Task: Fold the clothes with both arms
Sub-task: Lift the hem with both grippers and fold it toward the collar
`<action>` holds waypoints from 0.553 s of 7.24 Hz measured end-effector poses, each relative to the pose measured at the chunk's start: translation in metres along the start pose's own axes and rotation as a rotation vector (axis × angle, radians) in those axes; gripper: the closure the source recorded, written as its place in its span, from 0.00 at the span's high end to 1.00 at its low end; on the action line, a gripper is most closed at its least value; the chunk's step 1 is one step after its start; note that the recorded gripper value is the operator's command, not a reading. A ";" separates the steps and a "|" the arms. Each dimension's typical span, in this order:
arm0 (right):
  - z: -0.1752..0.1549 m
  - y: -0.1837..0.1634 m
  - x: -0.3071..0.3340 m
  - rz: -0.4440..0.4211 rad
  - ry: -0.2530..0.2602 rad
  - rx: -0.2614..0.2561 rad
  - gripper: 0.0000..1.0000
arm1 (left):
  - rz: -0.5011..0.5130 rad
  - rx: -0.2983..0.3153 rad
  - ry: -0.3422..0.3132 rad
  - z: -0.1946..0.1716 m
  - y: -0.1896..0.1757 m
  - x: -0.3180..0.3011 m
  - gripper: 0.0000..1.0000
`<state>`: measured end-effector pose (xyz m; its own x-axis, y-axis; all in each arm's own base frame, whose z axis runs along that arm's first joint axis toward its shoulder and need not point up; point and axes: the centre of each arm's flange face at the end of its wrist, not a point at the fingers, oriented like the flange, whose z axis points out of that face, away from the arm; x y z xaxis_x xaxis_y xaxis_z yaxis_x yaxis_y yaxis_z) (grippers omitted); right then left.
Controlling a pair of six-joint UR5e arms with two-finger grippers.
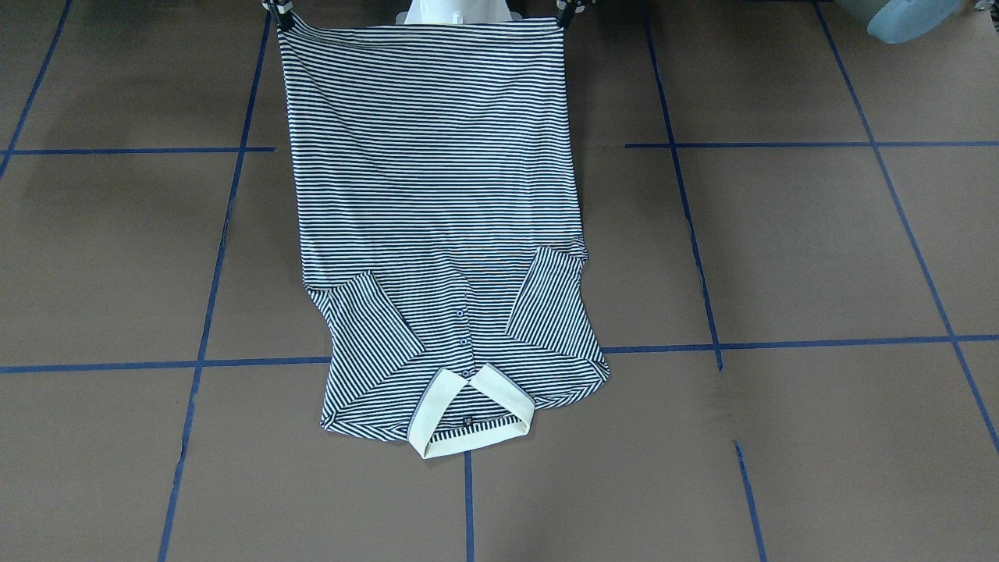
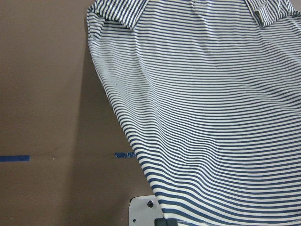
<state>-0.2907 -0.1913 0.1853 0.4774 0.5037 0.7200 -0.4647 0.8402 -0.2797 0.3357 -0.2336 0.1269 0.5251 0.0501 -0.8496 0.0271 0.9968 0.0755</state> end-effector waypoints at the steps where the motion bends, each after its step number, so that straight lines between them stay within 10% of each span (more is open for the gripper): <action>1: 0.001 -0.012 -0.016 -0.017 -0.018 0.027 0.00 | 0.038 0.042 -0.025 -0.001 -0.023 -0.007 0.00; 4: 0.030 -0.083 -0.083 -0.023 -0.001 0.150 0.00 | 0.082 0.136 -0.110 0.001 -0.109 -0.018 0.00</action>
<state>-0.3143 -0.3087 0.1673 0.4890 0.4843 0.7255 -0.5595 0.8122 -0.1651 0.3242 -0.3434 0.1345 0.6198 0.1160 -0.7761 0.0910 0.9717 0.2180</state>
